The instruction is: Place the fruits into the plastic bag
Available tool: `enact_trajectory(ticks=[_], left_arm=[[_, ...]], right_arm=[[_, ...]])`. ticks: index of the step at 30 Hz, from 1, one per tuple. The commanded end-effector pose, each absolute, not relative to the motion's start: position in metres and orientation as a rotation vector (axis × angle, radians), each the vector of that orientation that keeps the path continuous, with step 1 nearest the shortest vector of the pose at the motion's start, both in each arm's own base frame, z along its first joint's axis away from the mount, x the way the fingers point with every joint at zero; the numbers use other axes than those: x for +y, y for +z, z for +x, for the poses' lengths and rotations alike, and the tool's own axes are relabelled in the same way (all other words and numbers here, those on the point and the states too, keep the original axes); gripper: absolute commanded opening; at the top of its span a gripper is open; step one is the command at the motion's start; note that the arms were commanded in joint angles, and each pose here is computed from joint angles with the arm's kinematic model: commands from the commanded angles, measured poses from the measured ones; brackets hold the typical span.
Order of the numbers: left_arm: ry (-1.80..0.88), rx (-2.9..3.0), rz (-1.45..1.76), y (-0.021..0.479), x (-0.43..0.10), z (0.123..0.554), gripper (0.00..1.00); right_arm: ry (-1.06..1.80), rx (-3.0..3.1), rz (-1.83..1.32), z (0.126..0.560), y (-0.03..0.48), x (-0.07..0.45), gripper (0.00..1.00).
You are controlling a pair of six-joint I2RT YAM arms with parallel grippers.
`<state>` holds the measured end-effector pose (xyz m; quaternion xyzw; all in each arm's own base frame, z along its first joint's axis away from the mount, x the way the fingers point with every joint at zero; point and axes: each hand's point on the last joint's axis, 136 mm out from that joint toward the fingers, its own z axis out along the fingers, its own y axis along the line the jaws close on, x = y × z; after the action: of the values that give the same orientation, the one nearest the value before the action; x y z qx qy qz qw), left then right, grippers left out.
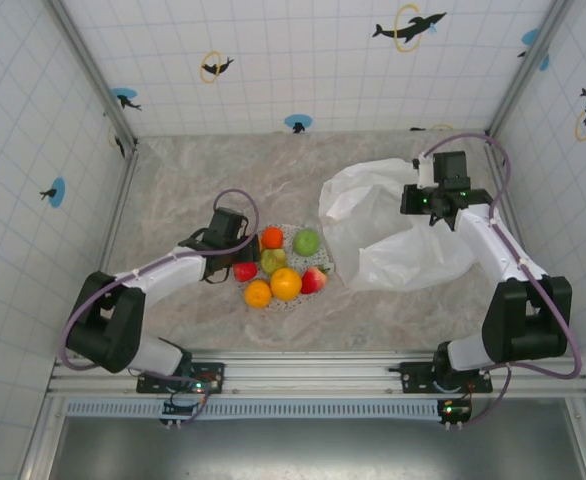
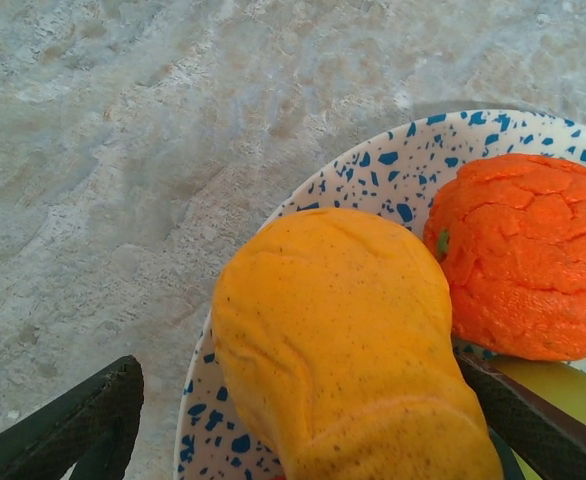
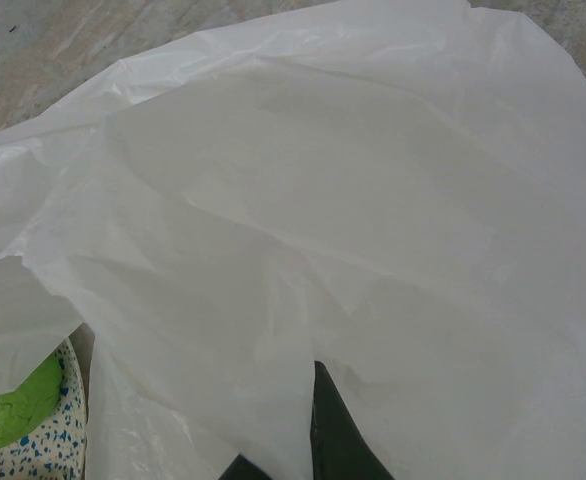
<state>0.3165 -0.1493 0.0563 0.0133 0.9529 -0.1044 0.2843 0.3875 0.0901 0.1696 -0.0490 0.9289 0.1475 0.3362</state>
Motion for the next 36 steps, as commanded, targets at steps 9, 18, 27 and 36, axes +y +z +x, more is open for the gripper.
enact_trajectory(ticks=[9, 18, 27, 36], left_arm=[[-0.304, 2.546, 0.031, 0.049, -0.156, 0.332, 0.81], [-0.314, 2.553, 0.035, 0.044, -0.158, 0.338, 0.77], [-0.29, 2.483, 0.007, 0.063, -0.152, 0.344, 0.66], [-0.363, 2.291, -0.004, 0.129, -0.151, 0.344, 0.56]], right_arm=[[0.393, 2.414, -0.138, 0.389, 0.167, 0.089, 0.0], [0.399, 2.423, -0.136, 0.388, 0.164, 0.089, 0.0], [0.407, 2.419, -0.135, 0.389, 0.166, 0.089, 0.0], [0.45, 2.411, -0.122, 0.39, 0.17, 0.092, 0.0]])
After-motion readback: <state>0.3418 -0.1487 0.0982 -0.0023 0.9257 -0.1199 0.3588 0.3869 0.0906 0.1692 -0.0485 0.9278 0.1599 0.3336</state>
